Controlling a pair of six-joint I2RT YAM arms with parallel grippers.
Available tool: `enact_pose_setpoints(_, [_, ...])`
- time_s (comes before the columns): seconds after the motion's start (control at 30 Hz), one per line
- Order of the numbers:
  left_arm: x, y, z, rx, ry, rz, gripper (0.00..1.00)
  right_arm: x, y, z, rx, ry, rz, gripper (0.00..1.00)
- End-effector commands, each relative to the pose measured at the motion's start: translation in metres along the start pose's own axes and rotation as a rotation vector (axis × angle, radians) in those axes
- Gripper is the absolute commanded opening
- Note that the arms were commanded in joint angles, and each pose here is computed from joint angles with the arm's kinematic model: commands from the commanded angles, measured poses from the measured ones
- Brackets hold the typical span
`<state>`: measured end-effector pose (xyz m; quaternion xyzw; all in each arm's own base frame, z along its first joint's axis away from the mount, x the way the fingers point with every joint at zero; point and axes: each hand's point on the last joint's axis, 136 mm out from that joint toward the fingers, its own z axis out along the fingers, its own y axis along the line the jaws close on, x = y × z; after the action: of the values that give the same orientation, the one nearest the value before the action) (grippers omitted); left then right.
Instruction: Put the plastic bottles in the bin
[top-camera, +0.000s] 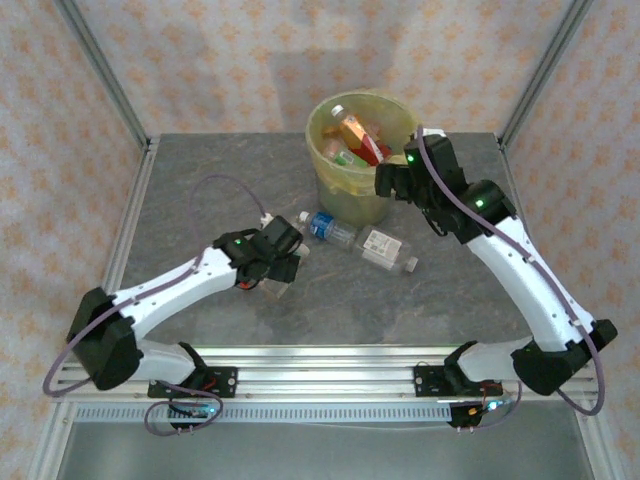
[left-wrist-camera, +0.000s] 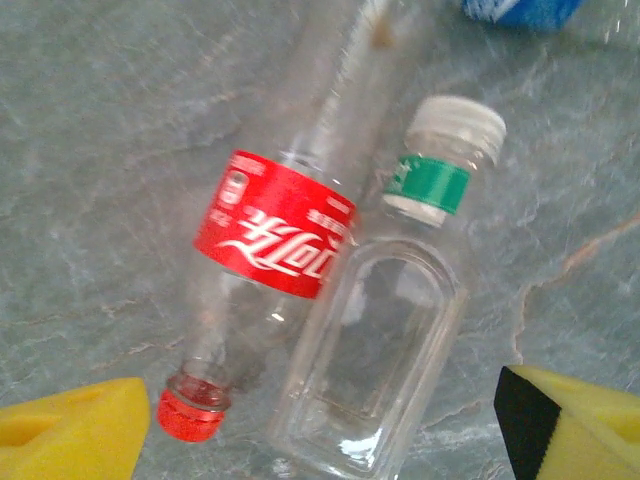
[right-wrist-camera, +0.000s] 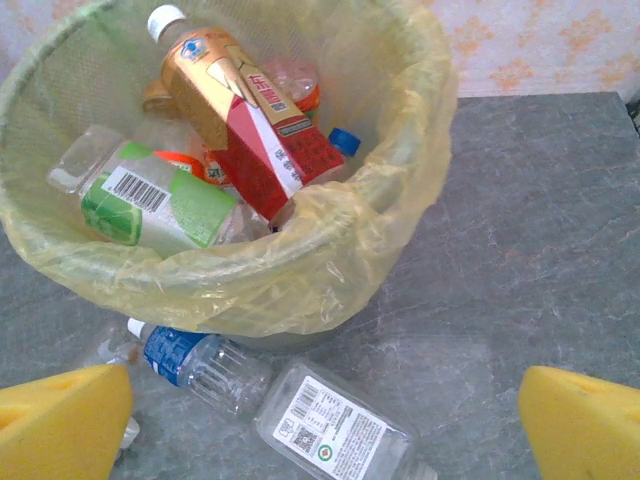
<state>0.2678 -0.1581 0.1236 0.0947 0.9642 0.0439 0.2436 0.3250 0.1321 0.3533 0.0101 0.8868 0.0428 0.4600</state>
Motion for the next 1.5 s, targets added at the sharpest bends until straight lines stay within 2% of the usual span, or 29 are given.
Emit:
enact_pose_setpoints(0.0, [0.008,-0.008,0.002,-0.020,0.068,0.079,0.90,-0.004,-0.010,-0.002,0.041,-0.044,0.056,0.99])
enact_pose_setpoints(0.2, [0.017,-0.023,0.020,-0.039,0.136,0.128,0.90,-0.002,-0.013,-0.001,0.055,-0.047,0.054,0.99])
enact_pose_setpoints(0.67, [0.036,-0.026,0.051,-0.084,0.214,0.132,0.84,0.003,-0.016,0.002,0.069,-0.048,0.052,0.99])
enact_pose_setpoints(1.1, [0.036,-0.046,0.057,-0.015,0.205,0.107,0.81,0.002,-0.013,0.004,0.059,-0.051,0.054,0.99])
enact_pose_setpoints(1.47, [0.033,-0.042,0.074,-0.084,0.176,0.078,0.85,0.007,-0.013,0.007,0.057,-0.041,0.055,0.99])
